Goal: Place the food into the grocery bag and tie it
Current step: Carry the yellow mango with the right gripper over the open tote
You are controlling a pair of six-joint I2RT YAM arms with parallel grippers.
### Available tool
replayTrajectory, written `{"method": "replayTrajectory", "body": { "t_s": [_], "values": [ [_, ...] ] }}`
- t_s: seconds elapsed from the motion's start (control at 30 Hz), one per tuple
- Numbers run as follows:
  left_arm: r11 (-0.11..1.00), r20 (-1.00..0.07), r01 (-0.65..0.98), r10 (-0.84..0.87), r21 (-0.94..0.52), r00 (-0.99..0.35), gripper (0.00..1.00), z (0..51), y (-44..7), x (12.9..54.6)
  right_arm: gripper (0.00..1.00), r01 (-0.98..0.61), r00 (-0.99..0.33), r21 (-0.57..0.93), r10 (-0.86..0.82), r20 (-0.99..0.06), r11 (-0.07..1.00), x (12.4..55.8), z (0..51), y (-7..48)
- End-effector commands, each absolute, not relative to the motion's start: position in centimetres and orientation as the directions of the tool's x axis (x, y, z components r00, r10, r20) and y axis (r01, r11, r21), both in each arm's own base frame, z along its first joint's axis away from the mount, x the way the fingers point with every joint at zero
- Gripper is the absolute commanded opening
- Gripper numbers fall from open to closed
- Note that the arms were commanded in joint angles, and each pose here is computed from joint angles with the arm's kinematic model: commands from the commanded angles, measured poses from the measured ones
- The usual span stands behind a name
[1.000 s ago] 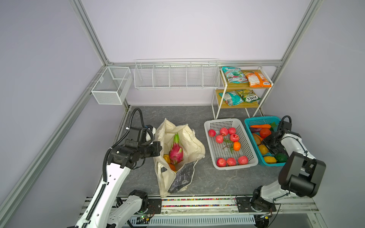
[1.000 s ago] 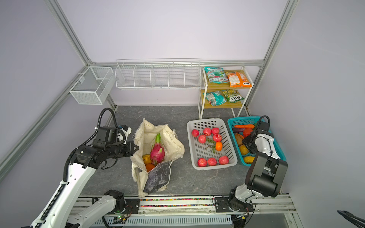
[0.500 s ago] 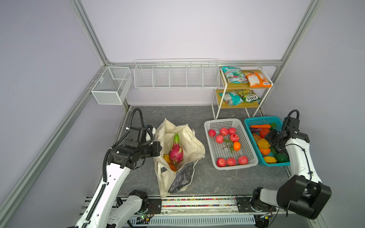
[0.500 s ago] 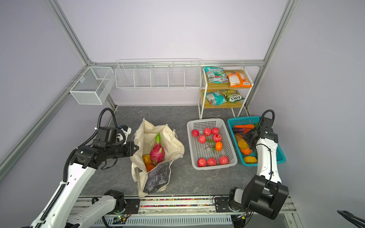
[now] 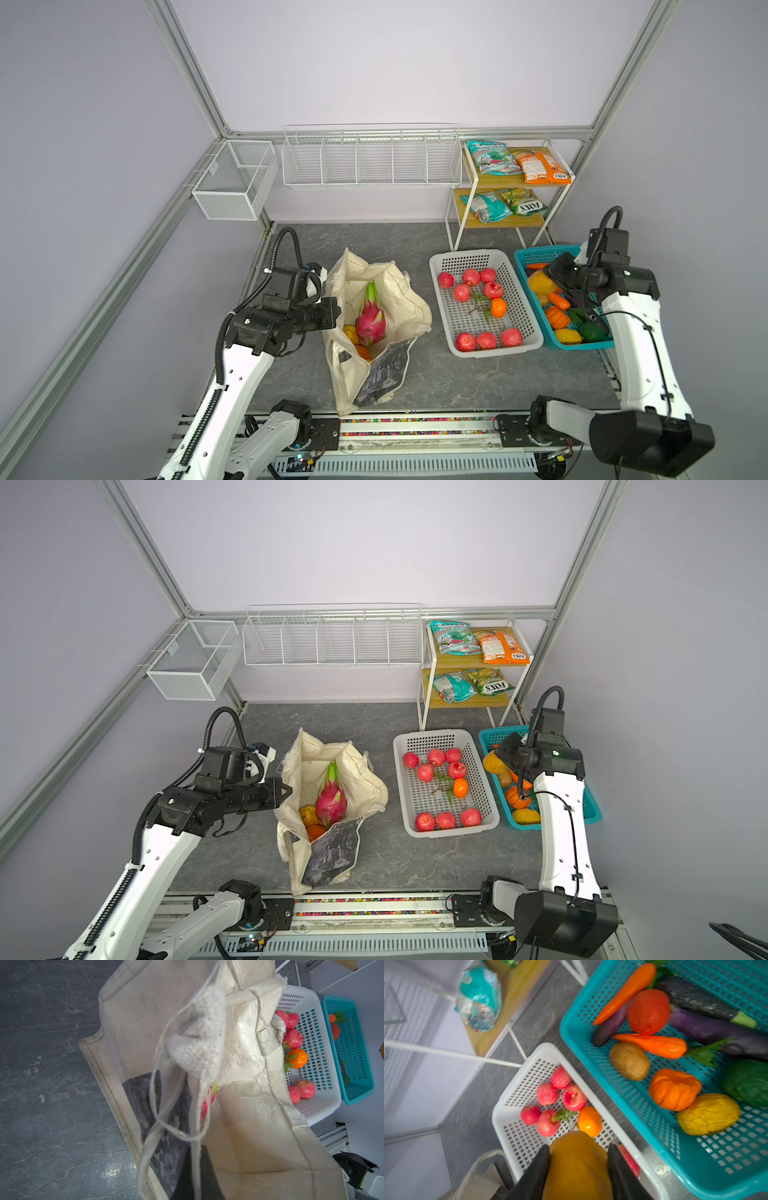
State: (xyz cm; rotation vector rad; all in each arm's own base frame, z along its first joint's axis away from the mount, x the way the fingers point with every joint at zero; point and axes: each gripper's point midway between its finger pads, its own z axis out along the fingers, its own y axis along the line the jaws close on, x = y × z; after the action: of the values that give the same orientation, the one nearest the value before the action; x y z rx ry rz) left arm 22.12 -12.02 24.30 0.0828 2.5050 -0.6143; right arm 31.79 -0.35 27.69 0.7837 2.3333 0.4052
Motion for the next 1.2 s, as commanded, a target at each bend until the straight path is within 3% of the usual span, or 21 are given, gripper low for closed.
{"method": "replayTrajectory", "body": {
  "t_s": [0.0,0.27,0.5,0.8,1.17],
  "values": [
    [0.887,-0.554,0.196,-0.078,-0.419,-0.829,0.0,25.3,-12.2,22.4,0.37,0.327,-0.66,0.493,0.569,-0.492,0.806,31.3,30.3,3.7],
    [0.892,-0.551,0.187,-0.079,-0.411,-0.831,0.0,25.2,-12.0,22.2,0.37,-0.039,-0.744,0.509,0.315,-0.589,0.86,30.5,34.5,17.5],
    [0.898,-0.552,0.175,-0.087,-0.404,-0.829,0.0,25.3,-11.6,21.9,0.37,-0.262,-0.794,0.518,0.123,-0.595,0.814,28.5,33.9,28.9],
    [0.918,-0.559,0.155,-0.084,-0.366,-0.825,0.0,25.5,-10.5,20.9,0.37,-0.39,-0.859,0.561,-0.069,-0.508,0.731,26.4,28.9,41.0],
    [0.944,-0.562,0.099,-0.101,-0.314,-0.821,0.0,25.2,-8.7,20.2,0.37,-0.416,-0.894,0.583,-0.198,-0.401,0.698,23.8,22.3,48.9]
  ]
}}
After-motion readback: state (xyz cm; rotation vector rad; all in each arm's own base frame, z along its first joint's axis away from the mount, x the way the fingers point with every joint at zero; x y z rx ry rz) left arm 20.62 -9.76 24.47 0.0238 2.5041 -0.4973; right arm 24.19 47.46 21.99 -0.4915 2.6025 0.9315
